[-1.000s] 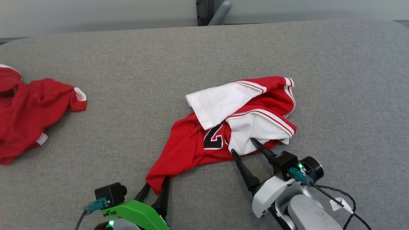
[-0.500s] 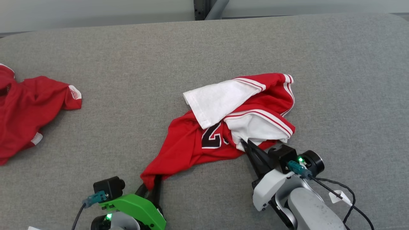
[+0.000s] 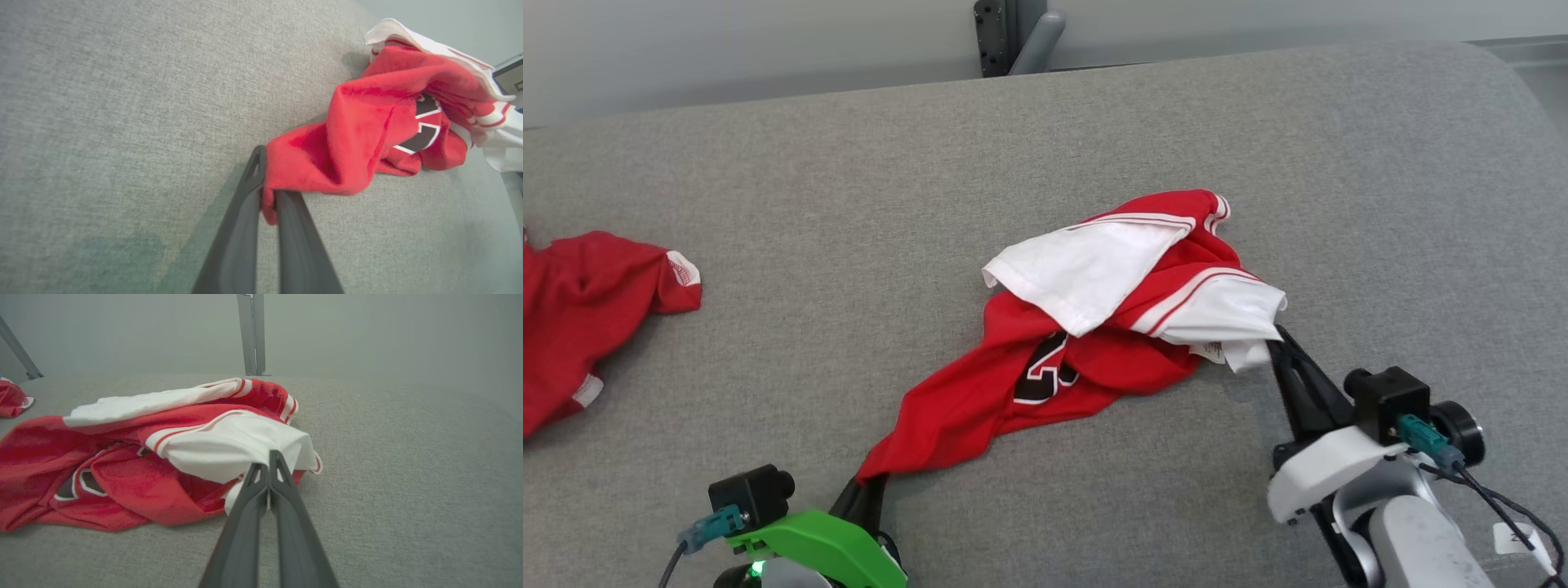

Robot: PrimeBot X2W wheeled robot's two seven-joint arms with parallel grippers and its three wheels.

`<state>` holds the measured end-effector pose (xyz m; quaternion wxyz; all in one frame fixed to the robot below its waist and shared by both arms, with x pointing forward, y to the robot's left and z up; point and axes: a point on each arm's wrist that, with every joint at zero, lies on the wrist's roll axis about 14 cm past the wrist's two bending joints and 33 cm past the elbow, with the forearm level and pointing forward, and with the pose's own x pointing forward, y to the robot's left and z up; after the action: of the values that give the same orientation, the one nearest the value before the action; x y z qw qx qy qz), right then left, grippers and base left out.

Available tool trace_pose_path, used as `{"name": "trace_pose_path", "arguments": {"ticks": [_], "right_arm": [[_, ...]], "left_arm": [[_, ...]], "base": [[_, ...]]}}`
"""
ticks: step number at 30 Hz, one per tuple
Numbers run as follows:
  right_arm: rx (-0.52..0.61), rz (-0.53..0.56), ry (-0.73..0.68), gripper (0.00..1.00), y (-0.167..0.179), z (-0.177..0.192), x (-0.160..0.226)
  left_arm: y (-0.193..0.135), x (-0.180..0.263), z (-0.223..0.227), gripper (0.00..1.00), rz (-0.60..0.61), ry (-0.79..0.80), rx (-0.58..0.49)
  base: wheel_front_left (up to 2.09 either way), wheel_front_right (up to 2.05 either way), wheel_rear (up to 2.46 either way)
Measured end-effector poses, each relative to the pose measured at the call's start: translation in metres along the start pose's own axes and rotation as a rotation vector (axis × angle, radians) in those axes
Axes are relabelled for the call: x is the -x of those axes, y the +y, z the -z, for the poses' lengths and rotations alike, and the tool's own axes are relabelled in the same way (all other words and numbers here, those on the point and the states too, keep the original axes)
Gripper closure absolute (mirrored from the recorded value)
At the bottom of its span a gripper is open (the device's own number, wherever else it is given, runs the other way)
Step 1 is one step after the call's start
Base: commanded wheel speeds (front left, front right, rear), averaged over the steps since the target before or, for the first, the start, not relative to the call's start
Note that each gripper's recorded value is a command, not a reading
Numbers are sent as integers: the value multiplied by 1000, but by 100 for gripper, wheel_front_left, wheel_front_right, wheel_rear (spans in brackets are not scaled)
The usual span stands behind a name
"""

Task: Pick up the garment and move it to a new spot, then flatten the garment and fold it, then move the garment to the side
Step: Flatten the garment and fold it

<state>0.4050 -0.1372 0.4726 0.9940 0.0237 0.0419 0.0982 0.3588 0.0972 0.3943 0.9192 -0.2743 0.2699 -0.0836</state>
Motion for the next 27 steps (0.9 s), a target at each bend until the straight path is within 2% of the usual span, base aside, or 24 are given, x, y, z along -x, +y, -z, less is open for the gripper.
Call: {"name": "trace_pose_path", "arguments": {"ticks": [5,14,21,27], "right_arm": [[109,117,103,100,-53,16,27],[139,223,232,100,-92,53,55],[123,209,269,100,-82,74,59],[100,223,216,100,-83,65,57]], "left_arm": [[-14,9,18,100,64,109,-59],[-12,11,29,100,64,160,-135],[-8,12,40,100,58,176,-141],[-13,11,33,100,68,125,-134]], "base": [[0,0,0],[0,0,0],[0,0,0],[0,0,0]]}}
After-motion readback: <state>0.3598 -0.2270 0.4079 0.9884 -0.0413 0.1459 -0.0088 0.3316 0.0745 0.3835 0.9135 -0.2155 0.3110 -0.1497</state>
